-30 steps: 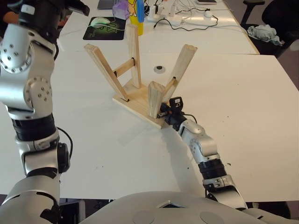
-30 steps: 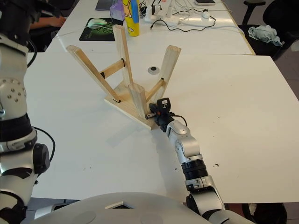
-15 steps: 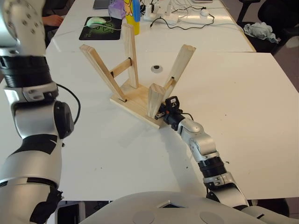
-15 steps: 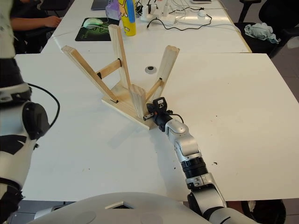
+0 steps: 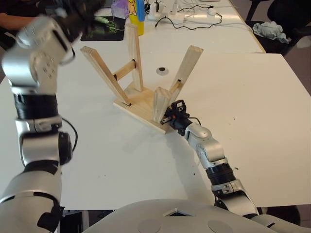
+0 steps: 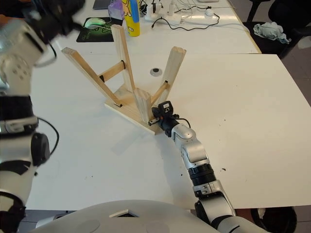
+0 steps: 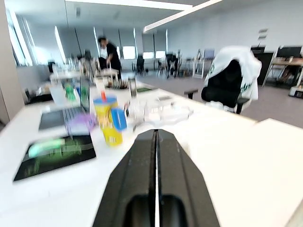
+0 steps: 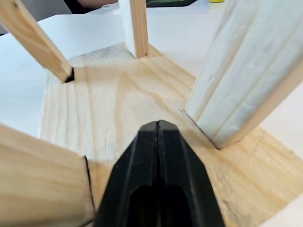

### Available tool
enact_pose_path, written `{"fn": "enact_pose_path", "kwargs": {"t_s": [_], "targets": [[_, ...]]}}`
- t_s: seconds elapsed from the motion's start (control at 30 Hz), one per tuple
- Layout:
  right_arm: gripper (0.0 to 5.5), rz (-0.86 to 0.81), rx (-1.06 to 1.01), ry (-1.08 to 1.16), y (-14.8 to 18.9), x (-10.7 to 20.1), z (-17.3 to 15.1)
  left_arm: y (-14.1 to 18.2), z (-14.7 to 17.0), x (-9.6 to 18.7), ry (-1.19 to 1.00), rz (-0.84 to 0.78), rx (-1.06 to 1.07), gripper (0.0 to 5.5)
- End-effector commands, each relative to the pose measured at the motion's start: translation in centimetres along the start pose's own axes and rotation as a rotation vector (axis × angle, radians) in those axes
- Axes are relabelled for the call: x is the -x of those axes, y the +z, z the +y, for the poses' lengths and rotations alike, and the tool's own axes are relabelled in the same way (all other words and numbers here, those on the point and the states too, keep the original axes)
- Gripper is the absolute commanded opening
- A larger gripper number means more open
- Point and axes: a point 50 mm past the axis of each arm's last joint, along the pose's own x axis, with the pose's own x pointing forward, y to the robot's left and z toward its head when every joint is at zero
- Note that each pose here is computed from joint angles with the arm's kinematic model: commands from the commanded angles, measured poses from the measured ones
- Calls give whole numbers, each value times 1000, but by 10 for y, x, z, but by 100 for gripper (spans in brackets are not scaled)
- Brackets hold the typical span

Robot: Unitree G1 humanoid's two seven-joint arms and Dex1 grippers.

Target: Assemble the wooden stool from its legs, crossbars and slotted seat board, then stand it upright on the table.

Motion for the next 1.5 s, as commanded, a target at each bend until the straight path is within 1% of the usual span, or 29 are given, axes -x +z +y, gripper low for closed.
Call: {"fn": "enact_pose_path", "kwargs": {"t_s": [0.03,0.1,0.17,0.2,0.3,0.4,0.47,0.53,0.57,0.6,0.67,0.7,0.73,0.77,0.8,0.83,0.87,0.9,0.97,1.0,1.07,1.13,1.2,1.27,1.3,1.33,1.5], "targets": [[0,476,-79,-51,-95,27,-5,-73,-31,12,-17,262,41,2],[0,477,-79,-56,-95,27,-6,-26,-34,-6,-12,62,3,2],[0,477,-80,-61,-95,27,-8,22,-37,-12,-7,-135,-40,2],[0,476,-81,-62,-95,27,-8,40,-37,-12,6,-209,-57,2],[0,475,-86,-66,-96,27,-8,86,-29,0,71,-408,-110,2],[0,478,-95,-67,-98,27,-7,135,-15,25,178,-624,-183,2],[0,480,-101,-72,-100,28,-8,160,-11,40,223,-745,-229,2],[0,480,-104,-74,-101,28,-8,173,-10,49,246,-819,-251,2],[0,481,-105,-74,-101,28,-8,171,-10,47,241,-806,-245,2],[0,481,-104,-72,-101,28,-8,154,-9,35,223,-703,-233,2],[0,483,-101,-66,-100,28,-7,91,-15,8,127,-363,-184,2],[0,484,-99,-62,-100,28,-7,47,-21,1,88,-180,-160,2],[0,485,-97,-58,-99,28,-6,4,-31,0,18,16,-135,2],[0,488,-93,-47,-99,28,-5,-40,-41,8,-18,181,-100,2],[0,490,-90,-40,-98,28,-4,-74,-51,18,-61,323,-86,2],[0,492,-85,-31,-97,28,-3,-99,-62,30,-111,436,-71,2],[0,497,-82,-23,-97,27,-3,-110,-65,37,-98,466,-54,2],[0,499,-81,-21,-97,28,-3,-114,-67,39,-94,480,-60,2],[0,500,-84,-20,-97,28,-2,-103,-66,32,-58,399,-53,2],[0,500,-87,-21,-97,29,-2,-90,-66,25,-49,333,-76,2],[0,500,-91,-27,-97,29,-2,-50,-67,7,-25,118,-99,2],[0,502,-94,-32,-98,29,-2,-17,-67,-3,7,-45,-116,2],[0,502,-96,-34,-100,28,-2,8,-67,-5,39,-184,-152,2],[0,500,-96,-35,-100,27,-2,19,-71,-1,28,-281,-161,2],[0,498,-95,-35,-100,27,-2,17,-75,3,7,-290,-164,2],[0,497,-94,-36,-100,27,-2,6,-79,7,-28,-263,-160,2],[0,495,-83,-31,-98,26,-4,-58,-96,35,-177,-59,-203,2]]}}
